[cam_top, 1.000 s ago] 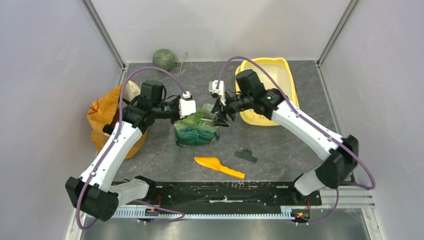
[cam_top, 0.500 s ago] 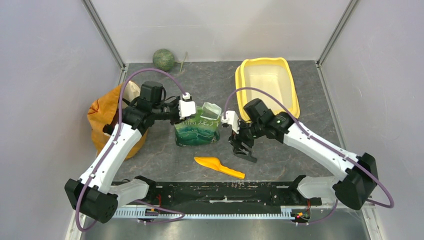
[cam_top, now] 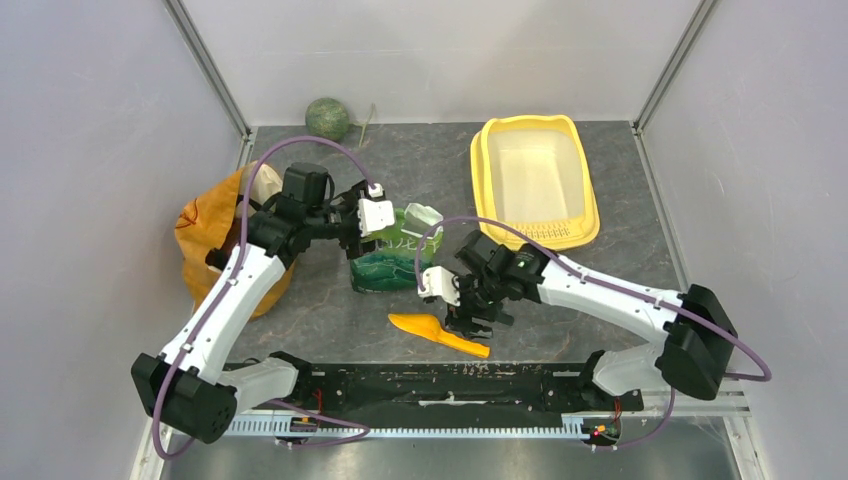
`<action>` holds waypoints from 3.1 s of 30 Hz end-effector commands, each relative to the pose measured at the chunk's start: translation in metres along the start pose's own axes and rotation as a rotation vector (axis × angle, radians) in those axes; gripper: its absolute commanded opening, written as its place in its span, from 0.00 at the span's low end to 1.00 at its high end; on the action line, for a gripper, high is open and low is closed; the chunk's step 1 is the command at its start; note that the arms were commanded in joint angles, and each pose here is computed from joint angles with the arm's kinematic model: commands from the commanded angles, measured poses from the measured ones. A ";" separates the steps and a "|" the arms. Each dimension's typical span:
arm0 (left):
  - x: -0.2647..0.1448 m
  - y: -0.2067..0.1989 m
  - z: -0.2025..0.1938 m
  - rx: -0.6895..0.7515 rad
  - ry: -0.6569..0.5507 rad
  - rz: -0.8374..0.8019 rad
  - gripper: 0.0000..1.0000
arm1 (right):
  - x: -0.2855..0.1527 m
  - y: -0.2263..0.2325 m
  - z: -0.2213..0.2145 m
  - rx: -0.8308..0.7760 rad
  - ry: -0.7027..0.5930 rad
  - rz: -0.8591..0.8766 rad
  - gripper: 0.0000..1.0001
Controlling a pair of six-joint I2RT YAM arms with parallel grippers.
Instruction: Fill the litter box with clean litter
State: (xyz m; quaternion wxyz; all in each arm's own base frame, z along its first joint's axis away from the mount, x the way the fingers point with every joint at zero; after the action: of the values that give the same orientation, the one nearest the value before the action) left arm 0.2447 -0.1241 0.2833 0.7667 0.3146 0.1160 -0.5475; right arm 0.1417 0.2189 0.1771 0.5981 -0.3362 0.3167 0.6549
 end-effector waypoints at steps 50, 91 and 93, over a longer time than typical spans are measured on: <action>-0.135 -0.030 0.123 -0.237 -0.360 0.250 0.99 | -0.112 0.013 0.096 0.092 -0.308 -0.148 0.00; 0.010 0.009 0.183 -0.106 -0.337 -0.273 0.02 | -0.233 -0.033 0.087 0.247 -0.377 -0.397 0.49; 0.004 0.016 0.183 -0.177 -0.362 -0.240 0.02 | -0.249 -0.039 0.095 0.313 -0.469 -0.536 0.82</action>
State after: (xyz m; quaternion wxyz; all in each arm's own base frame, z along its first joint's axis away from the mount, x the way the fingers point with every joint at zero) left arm 0.2285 -0.2391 0.4175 0.6988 0.1887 0.0501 -0.6881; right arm 0.1722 0.1558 0.3872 0.7514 -0.2115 0.2713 0.5631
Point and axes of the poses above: each gripper's point midway between its finger pads, its own x axis out along the fingers, its own y axis along the line the jaws close on, z = x × y, the point moved 8 cm from there along -x, back along the fingers, and after that the axes turned 5 degrees about -x, right-handed, at the moved point
